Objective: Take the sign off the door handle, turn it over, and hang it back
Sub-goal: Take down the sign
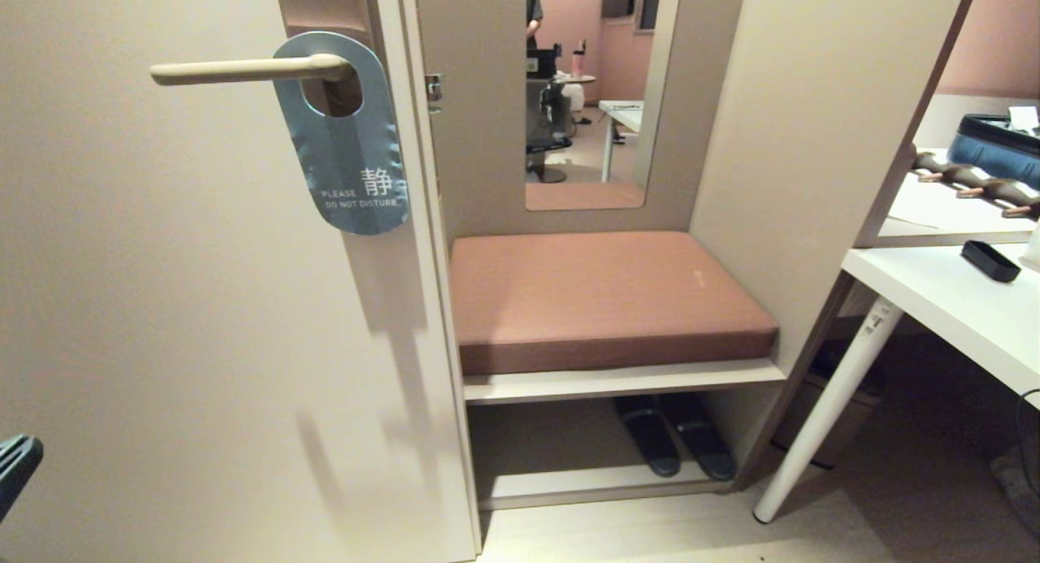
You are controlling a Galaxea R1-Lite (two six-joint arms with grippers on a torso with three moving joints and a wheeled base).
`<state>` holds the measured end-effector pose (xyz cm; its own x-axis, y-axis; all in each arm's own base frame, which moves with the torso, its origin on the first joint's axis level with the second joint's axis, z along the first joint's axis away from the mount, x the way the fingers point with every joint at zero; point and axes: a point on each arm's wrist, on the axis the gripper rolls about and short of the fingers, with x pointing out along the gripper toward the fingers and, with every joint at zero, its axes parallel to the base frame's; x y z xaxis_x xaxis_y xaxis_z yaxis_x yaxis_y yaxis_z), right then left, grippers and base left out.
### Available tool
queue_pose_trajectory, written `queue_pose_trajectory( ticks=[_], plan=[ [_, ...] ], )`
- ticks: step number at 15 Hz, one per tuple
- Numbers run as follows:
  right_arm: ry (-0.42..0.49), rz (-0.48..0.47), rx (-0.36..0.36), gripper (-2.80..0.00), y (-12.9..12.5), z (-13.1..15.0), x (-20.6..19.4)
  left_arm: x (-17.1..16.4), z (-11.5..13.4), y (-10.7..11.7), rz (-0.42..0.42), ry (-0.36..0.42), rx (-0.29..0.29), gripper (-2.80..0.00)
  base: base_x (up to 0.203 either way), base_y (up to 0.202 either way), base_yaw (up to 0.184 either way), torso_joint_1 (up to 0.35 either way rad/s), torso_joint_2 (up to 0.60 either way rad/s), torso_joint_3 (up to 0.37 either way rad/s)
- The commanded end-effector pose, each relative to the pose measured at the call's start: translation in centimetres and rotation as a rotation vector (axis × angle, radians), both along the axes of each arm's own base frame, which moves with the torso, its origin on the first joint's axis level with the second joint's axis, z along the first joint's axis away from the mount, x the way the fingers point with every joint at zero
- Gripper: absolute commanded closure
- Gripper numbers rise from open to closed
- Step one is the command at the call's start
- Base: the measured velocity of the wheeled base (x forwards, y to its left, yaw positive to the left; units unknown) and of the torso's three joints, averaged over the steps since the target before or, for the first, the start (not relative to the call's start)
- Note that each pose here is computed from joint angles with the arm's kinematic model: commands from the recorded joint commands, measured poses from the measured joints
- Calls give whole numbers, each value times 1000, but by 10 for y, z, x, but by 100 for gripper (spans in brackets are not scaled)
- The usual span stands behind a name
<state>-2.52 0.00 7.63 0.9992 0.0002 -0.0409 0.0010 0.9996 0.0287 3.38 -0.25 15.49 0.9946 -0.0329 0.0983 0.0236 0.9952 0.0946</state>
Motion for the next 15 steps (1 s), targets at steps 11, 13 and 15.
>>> queue_pose_trajectory(
  ticks=[11, 13, 15],
  plan=[
    [0, 0, 0, 0, 0, 0, 0, -32, -50, 4, 69, 115, -5, 0, 0, 0, 0, 0, 0, 0],
    [0, 0, 0, 0, 0, 0, 0, -37, -59, 5, 83, 143, -3, 0, 0, 0, 0, 0, 0, 0],
    [0, 1, 0, 0, 0, 0, 0, -42, -61, 4, 82, 117, -12, 0, 0, 0, 0, 0, 0, 0]
  ],
)
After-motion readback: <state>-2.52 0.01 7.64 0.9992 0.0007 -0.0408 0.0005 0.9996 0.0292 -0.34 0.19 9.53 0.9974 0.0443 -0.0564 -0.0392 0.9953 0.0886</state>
